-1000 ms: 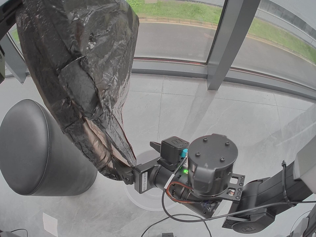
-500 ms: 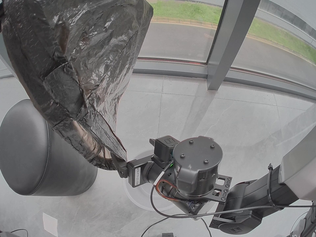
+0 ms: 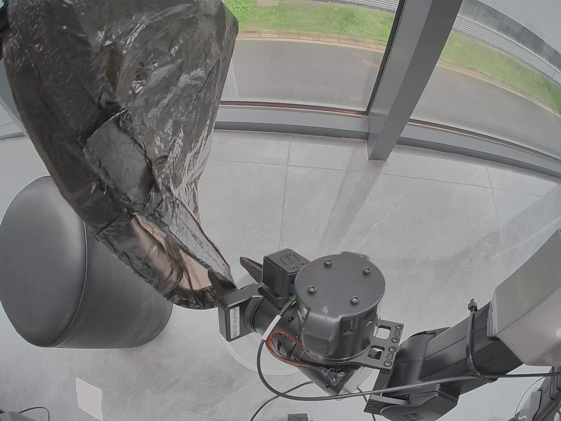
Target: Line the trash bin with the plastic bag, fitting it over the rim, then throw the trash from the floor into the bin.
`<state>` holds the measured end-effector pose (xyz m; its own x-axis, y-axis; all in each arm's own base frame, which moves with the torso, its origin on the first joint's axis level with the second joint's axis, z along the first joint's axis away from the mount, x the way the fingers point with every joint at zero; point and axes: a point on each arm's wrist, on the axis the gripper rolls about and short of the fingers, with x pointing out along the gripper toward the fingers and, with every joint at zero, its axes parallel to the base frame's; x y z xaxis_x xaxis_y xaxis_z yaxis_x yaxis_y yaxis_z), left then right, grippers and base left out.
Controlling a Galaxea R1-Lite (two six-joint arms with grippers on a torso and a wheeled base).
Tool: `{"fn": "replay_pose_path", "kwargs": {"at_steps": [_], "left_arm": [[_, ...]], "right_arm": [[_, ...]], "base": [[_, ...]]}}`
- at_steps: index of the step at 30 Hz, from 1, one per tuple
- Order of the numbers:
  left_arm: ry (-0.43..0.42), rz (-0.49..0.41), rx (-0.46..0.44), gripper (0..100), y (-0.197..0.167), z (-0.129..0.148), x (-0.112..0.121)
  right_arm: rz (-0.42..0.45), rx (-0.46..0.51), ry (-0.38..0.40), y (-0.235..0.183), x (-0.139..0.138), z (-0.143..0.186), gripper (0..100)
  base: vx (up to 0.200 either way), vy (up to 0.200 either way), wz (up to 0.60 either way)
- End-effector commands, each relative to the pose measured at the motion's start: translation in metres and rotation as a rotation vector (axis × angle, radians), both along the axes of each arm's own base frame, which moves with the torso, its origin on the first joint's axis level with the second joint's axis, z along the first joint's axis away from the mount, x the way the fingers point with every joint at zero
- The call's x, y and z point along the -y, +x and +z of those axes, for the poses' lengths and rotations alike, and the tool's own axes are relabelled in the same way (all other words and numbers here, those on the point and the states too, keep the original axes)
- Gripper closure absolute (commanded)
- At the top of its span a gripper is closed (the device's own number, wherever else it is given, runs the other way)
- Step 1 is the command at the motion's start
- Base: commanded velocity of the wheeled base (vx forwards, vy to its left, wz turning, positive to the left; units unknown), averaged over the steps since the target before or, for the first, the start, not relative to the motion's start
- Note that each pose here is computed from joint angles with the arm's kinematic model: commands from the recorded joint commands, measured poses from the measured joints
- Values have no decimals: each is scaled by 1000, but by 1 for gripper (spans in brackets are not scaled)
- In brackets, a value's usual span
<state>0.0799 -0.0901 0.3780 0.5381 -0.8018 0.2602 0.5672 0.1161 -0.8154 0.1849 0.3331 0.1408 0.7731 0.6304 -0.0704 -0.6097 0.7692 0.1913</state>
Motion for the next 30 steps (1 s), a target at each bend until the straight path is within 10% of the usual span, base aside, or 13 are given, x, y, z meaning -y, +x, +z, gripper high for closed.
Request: {"fn": "replay_pose_path", "kwargs": {"at_steps": [1, 17, 24, 30], "left_arm": [[4, 3, -4, 100, 2, -1, 1], [82, 89, -62, 100, 19, -25, 3], [345, 176, -141, 100, 54, -87, 19], [471, 156, -188, 100, 57, -122, 24]], "right_arm": [[7, 0, 5, -2, 1, 2, 100], [2, -71, -74, -24, 54, 43, 100], [-40, -248, -173, -26, 87, 68, 100], [-34, -482, -111, -10, 116, 98, 100]], "base": [[0, 0, 0], [0, 0, 0], [0, 0, 0], [0, 0, 0]]}}
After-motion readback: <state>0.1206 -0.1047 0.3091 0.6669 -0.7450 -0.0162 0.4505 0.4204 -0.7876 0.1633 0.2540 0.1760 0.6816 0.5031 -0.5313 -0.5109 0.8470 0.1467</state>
